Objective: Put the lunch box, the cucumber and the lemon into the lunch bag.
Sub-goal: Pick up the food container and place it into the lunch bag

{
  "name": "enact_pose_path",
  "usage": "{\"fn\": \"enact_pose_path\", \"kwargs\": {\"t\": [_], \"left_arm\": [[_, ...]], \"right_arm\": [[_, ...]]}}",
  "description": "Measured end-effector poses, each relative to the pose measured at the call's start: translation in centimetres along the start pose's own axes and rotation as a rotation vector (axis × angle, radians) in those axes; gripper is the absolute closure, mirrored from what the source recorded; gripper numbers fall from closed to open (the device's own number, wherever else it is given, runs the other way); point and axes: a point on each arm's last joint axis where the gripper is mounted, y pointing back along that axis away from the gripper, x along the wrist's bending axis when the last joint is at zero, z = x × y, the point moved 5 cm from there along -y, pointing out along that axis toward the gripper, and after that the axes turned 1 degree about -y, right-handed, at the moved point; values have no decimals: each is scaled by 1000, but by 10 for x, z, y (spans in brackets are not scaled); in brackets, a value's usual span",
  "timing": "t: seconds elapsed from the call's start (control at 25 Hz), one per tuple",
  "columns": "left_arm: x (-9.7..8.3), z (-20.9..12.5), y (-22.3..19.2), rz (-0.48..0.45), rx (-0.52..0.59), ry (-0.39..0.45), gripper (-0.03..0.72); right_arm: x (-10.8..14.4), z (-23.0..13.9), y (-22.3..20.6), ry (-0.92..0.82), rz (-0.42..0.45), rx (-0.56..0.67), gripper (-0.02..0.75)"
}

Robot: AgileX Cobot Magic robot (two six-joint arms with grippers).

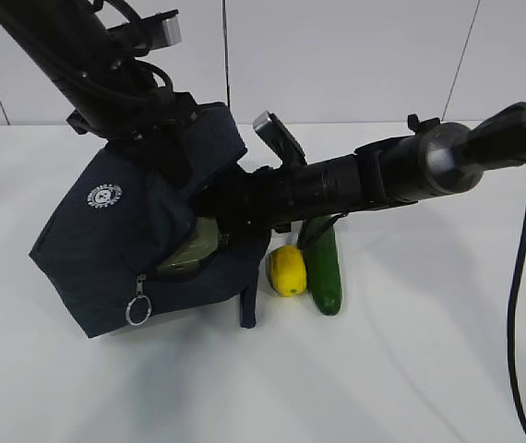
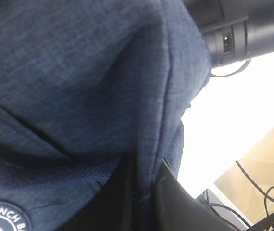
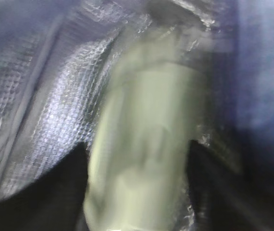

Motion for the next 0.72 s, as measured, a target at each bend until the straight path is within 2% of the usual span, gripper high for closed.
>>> {"fn": "enact_pose_path", "kwargs": {"t": [0.12, 0.36, 0.56, 0.72], "left_arm": [[0, 0, 0, 1, -2, 0, 669], [0, 0, 0, 1, -2, 0, 669], [0, 0, 0, 1, -2, 0, 669], [0, 0, 0, 1, -2, 0, 669]], "right_arm": [[0, -1, 0, 4, -2, 4, 367], [4, -1, 1, 20, 26, 23, 233], [0, 0, 16, 11, 76, 74, 215], [-14, 15, 45, -37, 117, 54, 214]]}}
